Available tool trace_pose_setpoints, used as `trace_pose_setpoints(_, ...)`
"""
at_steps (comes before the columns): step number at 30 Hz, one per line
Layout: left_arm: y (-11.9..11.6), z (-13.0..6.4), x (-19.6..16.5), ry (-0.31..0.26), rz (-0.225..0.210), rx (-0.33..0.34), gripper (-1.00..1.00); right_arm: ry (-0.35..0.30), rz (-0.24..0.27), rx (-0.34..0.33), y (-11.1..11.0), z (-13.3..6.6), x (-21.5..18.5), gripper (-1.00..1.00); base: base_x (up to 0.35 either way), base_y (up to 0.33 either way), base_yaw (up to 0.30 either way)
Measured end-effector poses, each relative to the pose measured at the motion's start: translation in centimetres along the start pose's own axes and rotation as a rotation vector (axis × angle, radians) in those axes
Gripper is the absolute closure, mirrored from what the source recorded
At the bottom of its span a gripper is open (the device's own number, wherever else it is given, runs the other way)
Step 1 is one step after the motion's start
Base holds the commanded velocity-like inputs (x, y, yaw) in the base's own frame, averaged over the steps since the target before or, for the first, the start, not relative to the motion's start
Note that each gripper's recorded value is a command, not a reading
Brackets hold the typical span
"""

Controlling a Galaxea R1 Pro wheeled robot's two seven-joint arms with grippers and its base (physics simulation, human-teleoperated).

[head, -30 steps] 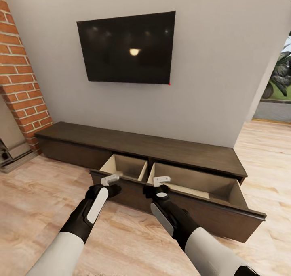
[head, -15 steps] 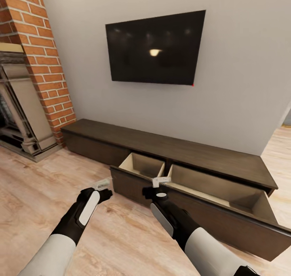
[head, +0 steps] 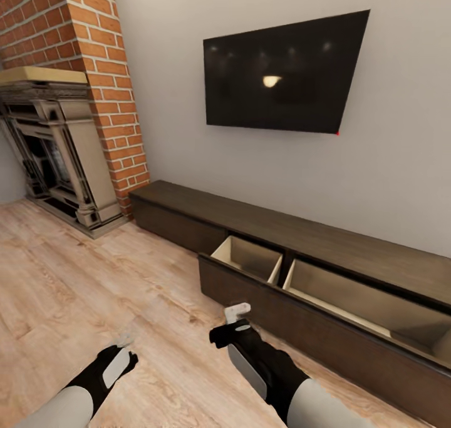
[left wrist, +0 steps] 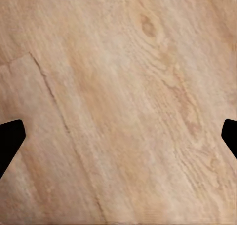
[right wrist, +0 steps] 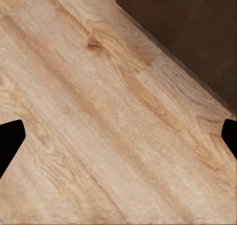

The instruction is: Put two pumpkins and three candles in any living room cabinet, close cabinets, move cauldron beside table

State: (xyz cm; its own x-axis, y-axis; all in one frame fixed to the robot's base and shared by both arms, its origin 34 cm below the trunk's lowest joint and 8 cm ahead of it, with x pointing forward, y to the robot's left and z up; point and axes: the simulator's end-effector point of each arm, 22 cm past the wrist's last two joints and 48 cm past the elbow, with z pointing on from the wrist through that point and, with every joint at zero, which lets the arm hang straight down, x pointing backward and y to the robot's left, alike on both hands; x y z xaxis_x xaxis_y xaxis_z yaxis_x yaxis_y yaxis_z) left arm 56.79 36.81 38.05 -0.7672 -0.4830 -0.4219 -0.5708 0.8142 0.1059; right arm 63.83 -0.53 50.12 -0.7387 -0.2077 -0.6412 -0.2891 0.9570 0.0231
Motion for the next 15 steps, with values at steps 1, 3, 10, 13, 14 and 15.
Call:
trace_pose_setpoints(1,1.0,0.5,0.7,0.002,-0.007,-0.022,-1.00,0.018,0.004,-0.004,0.3,0.1,1.5,-1.00,0.000,0.001,0.276)
trace_pose_setpoints(3,2.4,1.1,1.4,-0.004,-0.021,-0.051,-1.00,0.034,0.015,-0.010,0.8,0.1,3.4,-1.00,0.000,0.000,0.276)
trace_pose_setpoints(10,5.4,2.2,3.3,-0.058,-0.068,-0.120,-1.00,0.022,0.081,-0.030,2.6,0.1,9.3,-1.00,0.000,0.000,0.276)
trace_pose_setpoints(13,5.6,2.5,4.2,-0.066,-0.069,-0.100,-1.00,0.037,0.059,-0.033,3.3,0.1,11.4,-1.00,0.000,0.000,0.276)
trace_pose_setpoints(14,5.5,2.7,4.5,-0.071,-0.069,-0.081,-1.00,0.040,0.056,-0.033,3.4,0.1,11.7,-1.00,0.000,0.000,0.276)
trace_pose_setpoints(15,5.1,2.8,4.6,-0.082,-0.071,-0.055,-1.00,0.041,0.054,-0.031,3.4,0.1,11.9,-1.00,0.005,0.000,0.276)
